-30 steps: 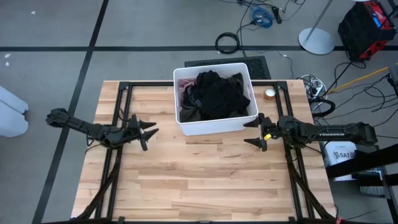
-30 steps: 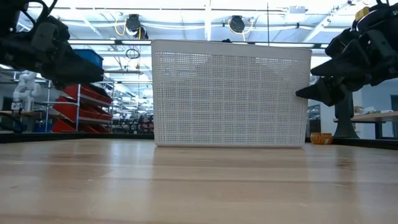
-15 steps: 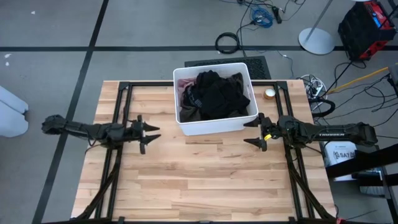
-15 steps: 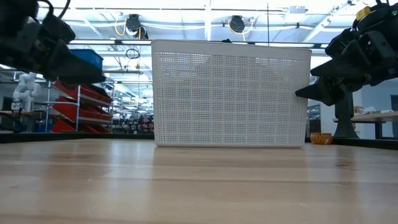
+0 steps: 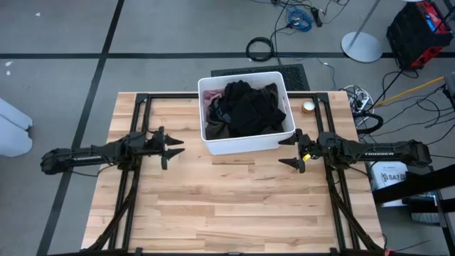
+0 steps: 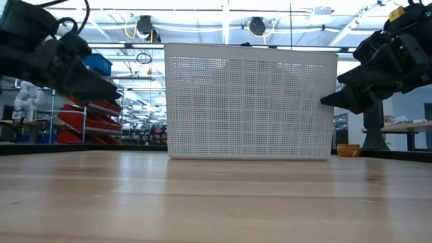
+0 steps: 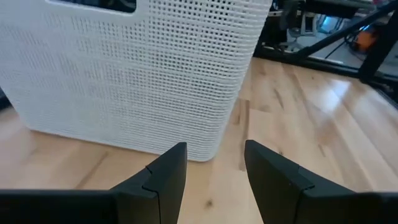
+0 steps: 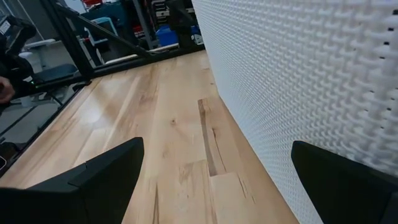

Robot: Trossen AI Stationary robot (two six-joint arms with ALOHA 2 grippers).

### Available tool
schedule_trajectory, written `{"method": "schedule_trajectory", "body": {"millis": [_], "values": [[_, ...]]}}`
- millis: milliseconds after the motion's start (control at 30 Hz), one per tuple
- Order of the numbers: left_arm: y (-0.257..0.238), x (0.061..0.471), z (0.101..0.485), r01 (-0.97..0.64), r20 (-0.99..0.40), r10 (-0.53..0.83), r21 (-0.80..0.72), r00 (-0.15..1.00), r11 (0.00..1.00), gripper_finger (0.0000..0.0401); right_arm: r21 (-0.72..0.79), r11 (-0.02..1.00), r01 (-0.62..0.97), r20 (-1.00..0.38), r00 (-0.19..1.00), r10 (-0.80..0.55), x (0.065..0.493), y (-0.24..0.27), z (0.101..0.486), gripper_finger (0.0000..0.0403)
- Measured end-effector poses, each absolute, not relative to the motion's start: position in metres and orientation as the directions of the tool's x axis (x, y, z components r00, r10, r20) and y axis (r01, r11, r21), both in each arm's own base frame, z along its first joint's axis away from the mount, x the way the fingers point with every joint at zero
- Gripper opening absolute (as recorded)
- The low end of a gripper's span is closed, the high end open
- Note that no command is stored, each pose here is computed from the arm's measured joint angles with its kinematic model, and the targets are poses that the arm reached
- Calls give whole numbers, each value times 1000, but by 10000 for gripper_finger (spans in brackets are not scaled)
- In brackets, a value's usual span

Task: Sort clothes
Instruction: Return to Home Position

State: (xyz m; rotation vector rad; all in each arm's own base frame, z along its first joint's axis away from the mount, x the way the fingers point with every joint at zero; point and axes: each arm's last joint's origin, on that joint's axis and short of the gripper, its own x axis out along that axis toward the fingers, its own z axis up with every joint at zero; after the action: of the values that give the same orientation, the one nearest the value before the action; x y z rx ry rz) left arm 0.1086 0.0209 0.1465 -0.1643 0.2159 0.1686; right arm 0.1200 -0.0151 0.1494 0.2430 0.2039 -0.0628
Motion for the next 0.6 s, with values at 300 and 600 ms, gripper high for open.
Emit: {"method": "schedule_trajectory", "body": {"millis": [300,600], "values": [[24,108,146,-243,-229,219,-83,949,966,171,205,973,107,-263,963,-50,119,-15,144,396],[24,108,146,-252,-227,228,-84,947,964,171,270,953,140,-336,941,-43,116,-15,137,396]]}}
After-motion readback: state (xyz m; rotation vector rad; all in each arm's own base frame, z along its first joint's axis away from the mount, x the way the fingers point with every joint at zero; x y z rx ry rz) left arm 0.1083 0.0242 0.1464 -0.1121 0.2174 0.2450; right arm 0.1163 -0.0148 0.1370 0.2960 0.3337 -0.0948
